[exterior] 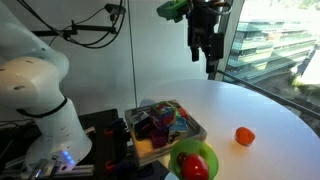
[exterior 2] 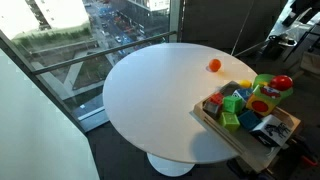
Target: Place the toy orange in the bowl
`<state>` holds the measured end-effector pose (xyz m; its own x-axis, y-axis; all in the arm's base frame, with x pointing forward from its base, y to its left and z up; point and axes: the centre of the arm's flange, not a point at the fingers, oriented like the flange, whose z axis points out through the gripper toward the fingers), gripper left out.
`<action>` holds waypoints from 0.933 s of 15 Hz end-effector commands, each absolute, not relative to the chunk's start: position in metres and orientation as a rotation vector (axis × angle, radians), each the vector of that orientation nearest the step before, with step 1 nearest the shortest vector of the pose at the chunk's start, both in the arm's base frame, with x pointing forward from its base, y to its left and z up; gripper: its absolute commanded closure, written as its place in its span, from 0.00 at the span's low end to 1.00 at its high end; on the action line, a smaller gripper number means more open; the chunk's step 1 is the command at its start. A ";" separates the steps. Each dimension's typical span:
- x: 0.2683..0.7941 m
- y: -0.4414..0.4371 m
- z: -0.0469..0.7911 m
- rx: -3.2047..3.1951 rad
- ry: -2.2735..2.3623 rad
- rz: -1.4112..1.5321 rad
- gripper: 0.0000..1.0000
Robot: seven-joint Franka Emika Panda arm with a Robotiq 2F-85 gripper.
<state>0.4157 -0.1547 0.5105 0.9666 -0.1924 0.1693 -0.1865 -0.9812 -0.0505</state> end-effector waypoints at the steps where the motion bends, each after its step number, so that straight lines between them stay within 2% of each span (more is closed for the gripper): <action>1: 0.416 -0.155 0.511 -3.081 0.297 -0.273 0.00; 5: 0.416 -0.155 0.512 -3.081 0.297 -0.275 0.00; 14: 0.458 -0.158 0.523 -3.058 0.378 -0.144 0.00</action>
